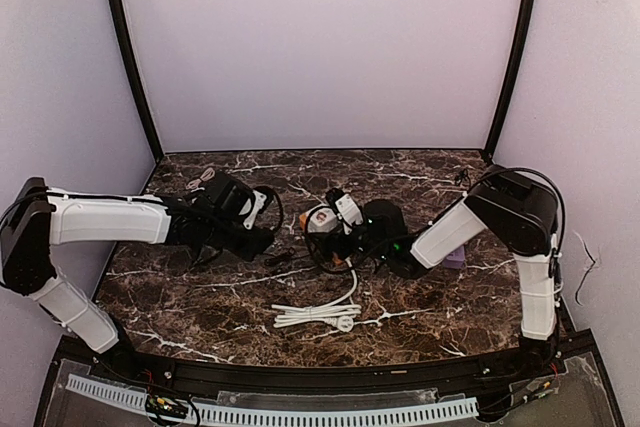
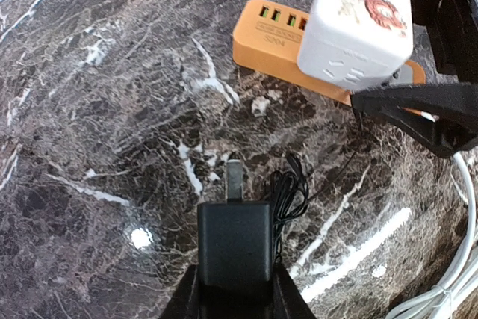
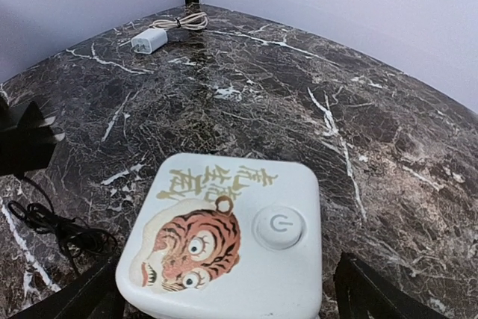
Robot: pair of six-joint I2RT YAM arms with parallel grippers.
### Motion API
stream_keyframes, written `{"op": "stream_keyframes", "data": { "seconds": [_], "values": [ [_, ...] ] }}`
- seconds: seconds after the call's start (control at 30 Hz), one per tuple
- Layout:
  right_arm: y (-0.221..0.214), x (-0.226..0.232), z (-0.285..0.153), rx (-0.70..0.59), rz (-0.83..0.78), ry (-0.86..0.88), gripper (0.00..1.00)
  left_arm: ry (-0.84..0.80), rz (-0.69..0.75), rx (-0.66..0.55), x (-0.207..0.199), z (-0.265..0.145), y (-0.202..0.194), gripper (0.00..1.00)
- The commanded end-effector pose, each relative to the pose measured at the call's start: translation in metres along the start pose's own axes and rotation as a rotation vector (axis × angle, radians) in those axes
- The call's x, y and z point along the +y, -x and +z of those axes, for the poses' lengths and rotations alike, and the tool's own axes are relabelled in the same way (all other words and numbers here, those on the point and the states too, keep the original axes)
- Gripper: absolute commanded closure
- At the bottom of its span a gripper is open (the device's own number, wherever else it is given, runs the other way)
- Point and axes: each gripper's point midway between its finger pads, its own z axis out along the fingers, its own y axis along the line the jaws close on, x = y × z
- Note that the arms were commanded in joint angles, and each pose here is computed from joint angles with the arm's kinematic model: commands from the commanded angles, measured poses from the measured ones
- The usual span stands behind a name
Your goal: Pull the plug off the socket
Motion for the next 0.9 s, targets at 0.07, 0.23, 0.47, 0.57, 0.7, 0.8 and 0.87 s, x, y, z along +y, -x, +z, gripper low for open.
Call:
{"op": "stream_keyframes", "data": {
  "seconds": [0.07, 0.23, 0.47, 0.57, 0.7, 0.8, 0.87],
  "values": [
    [0.049, 0.001, -0.009, -0.08, 0.0, 0.004, 0.01, 0.058, -0.083, -0.1, 0.031, -0.024, 0.042, 0.99],
    [0.085, 0.006, -0.021, -0.127, 0.003, 0.022, 0.01, 0.088, -0.175, -0.145, 0.061, -0.023, 0.063, 0.99],
    [0.116, 0.005, -0.046, -0.165, -0.001, 0.018, 0.01, 0.118, -0.24, -0.19, 0.097, -0.005, 0.104, 0.98],
    [0.122, 0.006, -0.055, -0.17, -0.008, 0.019, 0.01, 0.121, -0.274, -0.22, 0.113, 0.002, 0.125, 0.98],
    [0.125, 0.007, -0.066, -0.169, -0.013, 0.022, 0.01, 0.086, -0.342, -0.25, 0.134, 0.02, 0.143, 0.98],
    [0.123, 0.007, -0.073, -0.165, -0.007, 0.024, 0.01, 0.063, -0.398, -0.244, 0.151, 0.04, 0.142, 0.98],
    [0.121, 0.006, -0.077, -0.162, 0.002, 0.019, 0.01, 0.044, -0.443, -0.236, 0.163, 0.053, 0.139, 0.98]
  ]
}}
